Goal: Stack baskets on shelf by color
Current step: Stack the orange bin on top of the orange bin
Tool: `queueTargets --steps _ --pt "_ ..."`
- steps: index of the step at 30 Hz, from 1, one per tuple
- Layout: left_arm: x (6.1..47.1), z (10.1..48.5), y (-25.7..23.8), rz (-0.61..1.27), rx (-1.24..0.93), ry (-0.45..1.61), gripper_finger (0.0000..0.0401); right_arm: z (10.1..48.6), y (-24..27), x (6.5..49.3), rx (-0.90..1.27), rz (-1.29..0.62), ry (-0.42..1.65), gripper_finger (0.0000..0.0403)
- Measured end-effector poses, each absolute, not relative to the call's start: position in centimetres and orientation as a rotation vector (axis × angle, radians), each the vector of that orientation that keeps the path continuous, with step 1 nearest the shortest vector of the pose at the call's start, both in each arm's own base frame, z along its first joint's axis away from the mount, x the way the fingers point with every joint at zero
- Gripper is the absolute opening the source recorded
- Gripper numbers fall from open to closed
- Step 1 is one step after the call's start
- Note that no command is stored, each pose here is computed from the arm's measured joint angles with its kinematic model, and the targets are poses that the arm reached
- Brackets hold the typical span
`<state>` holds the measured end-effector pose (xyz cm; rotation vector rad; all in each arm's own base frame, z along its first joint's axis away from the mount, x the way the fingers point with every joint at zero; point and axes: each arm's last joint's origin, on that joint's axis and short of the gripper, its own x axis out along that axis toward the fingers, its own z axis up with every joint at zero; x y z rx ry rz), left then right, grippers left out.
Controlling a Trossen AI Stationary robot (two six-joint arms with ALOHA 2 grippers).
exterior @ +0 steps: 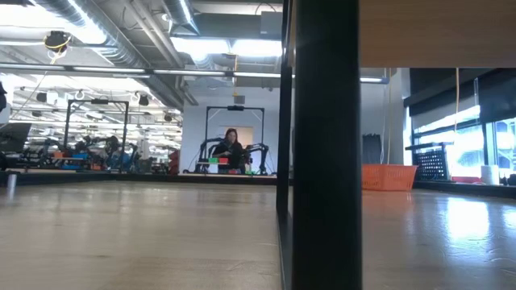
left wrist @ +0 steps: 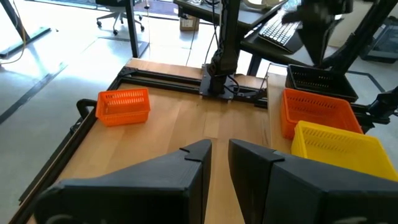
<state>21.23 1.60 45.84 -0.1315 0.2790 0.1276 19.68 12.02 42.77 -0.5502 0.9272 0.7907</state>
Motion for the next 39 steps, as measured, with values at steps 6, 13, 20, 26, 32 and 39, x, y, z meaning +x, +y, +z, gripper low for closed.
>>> queueTargets --steps 6,13,20,26,32,39 --pt "21.2 45.9 1.8 0.214 -0.118 0.274 0.0047 45.7 10.8 19.4 -0.518 0.505 0.846 0.0042" --pt "21.5 45.7 2.0 0.265 -0.102 0.283 0.0047 46.4 7.7 20.4 -0.35 0.082 0.848 0.0042" --pt "21.5 45.5 2.1 0.289 -0.098 0.299 0.0047 46.2 3.1 21.8 -0.122 -0.166 0.873 0.0042" --pt "21.7 45.2 2.1 0.29 -0.098 0.316 0.0047 46.1 -0.6 22.1 0.005 -0.253 0.889 0.0042" --pt "22.4 44.9 2.3 0.33 -0.092 0.331 0.0047 45.9 -3.4 22.2 0.099 -0.237 0.89 0.0042" --pt "23.5 44.2 2.4 0.366 -0.083 0.359 0.0047 42.5 -7.3 22.9 0.306 -0.19 0.961 0.0042"
